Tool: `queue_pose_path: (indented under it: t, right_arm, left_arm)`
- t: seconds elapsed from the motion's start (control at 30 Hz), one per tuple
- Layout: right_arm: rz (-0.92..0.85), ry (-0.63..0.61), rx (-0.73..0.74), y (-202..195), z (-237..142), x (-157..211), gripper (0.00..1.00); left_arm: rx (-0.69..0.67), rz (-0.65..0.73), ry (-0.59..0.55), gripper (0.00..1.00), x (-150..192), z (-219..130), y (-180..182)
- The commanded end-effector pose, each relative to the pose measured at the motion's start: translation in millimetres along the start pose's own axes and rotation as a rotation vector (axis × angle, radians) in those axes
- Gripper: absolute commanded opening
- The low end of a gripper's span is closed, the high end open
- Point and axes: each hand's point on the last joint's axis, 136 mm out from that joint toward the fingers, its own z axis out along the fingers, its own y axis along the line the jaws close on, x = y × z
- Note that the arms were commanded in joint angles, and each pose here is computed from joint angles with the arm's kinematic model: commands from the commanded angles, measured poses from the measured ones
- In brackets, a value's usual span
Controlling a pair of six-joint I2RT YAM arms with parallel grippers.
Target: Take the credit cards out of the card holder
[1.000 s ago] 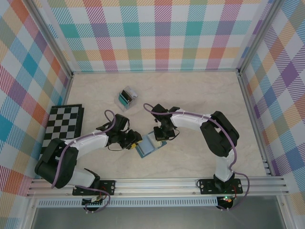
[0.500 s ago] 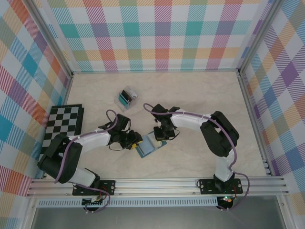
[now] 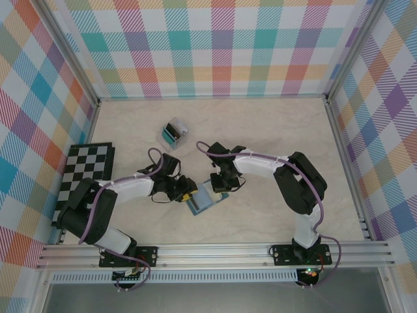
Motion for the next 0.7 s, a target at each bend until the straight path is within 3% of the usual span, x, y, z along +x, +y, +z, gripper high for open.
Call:
queue_pose_path:
  t: [0.0,0.67]
  right_arm:
    - [0.002,0.024,0.001,-1.8,0.5,8.3,0.08]
    - [0.003,0.028,-0.051,6.8,-1.7,10.1,0.08]
  left_arm:
    - [0.046,0.025,0.039,0.35,5.5,8.1,-15.3]
    - [0.139,0.084,0.054,0.26,5.7,10.3,-46.0]
